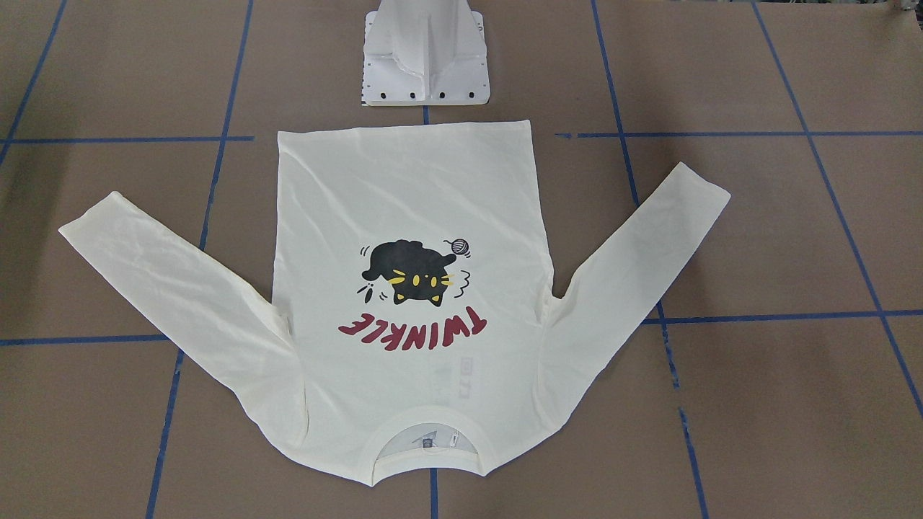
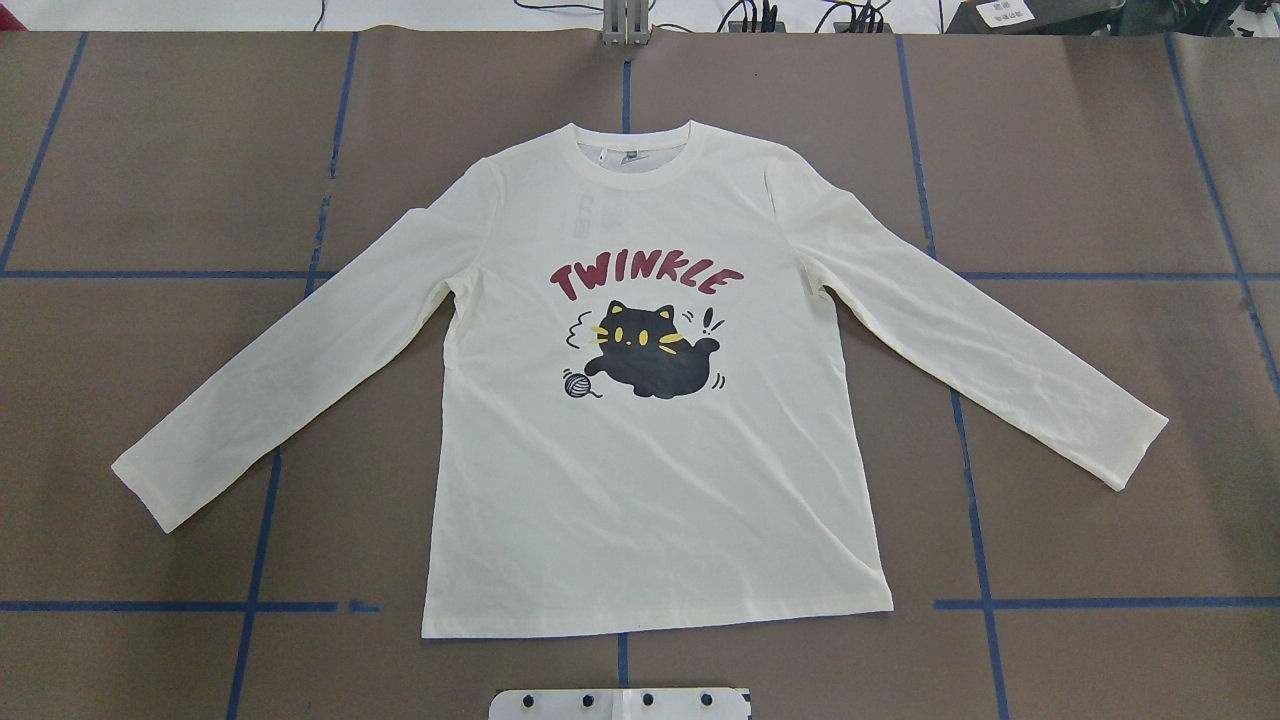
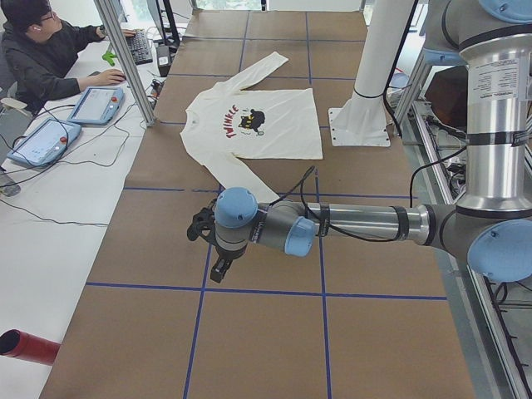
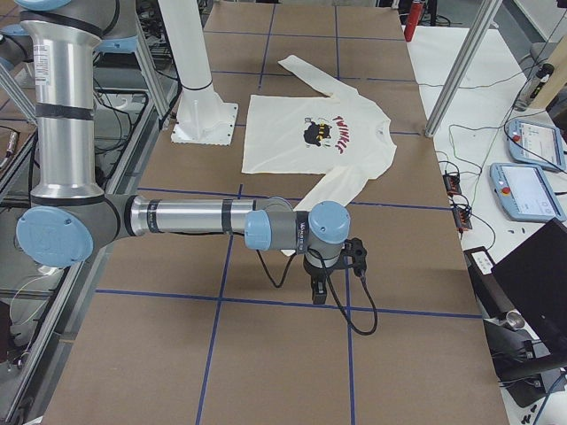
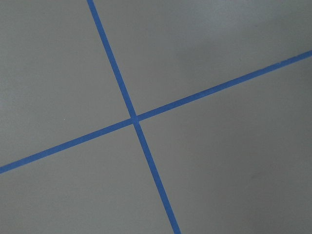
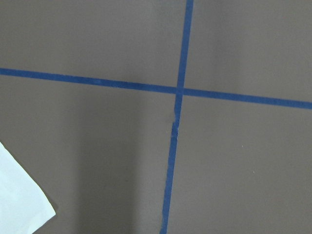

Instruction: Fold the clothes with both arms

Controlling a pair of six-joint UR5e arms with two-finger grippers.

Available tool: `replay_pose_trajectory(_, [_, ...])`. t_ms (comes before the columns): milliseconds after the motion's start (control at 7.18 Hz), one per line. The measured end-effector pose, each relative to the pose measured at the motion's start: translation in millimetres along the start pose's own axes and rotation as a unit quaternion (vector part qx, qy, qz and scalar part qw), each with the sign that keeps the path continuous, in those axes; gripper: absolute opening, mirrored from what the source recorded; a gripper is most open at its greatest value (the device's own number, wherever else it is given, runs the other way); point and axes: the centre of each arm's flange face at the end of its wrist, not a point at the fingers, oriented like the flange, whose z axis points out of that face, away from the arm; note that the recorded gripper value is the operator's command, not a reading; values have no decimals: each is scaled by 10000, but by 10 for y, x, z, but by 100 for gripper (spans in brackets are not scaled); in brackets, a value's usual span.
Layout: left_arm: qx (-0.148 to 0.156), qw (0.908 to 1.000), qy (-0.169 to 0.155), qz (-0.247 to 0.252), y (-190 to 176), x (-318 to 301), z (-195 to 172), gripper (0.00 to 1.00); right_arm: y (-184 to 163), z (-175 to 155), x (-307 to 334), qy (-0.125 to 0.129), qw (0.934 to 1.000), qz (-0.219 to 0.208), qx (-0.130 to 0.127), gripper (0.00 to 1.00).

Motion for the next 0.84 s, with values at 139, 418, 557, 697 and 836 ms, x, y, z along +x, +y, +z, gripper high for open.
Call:
replay_pose_trajectory(139, [170, 9997, -36, 185, -79, 61, -66, 100, -117, -64, -132, 7, 9984, -429, 369, 100])
replay_pose_trajectory(418, [659, 9951, -132, 722, -235, 115, -141, 100, -263, -204, -360, 15, 9839, -1312, 1212, 100])
replay_pose_trajectory(557, [891, 9913, -177, 954, -296, 98, -145, 100, -222, -191, -395, -168, 9804, -1433, 1344, 100])
replay_pose_trajectory(697, [1028, 9886, -195, 1084, -289, 55, -111, 100, -134, -165, -427, -471, 9770, -1541, 1400, 100])
replay_pose_trajectory(836, [1089, 9872, -199, 1145, -271, 13, -71, 100, -26, -140, -464, -674, 9744, -1522, 1511, 100])
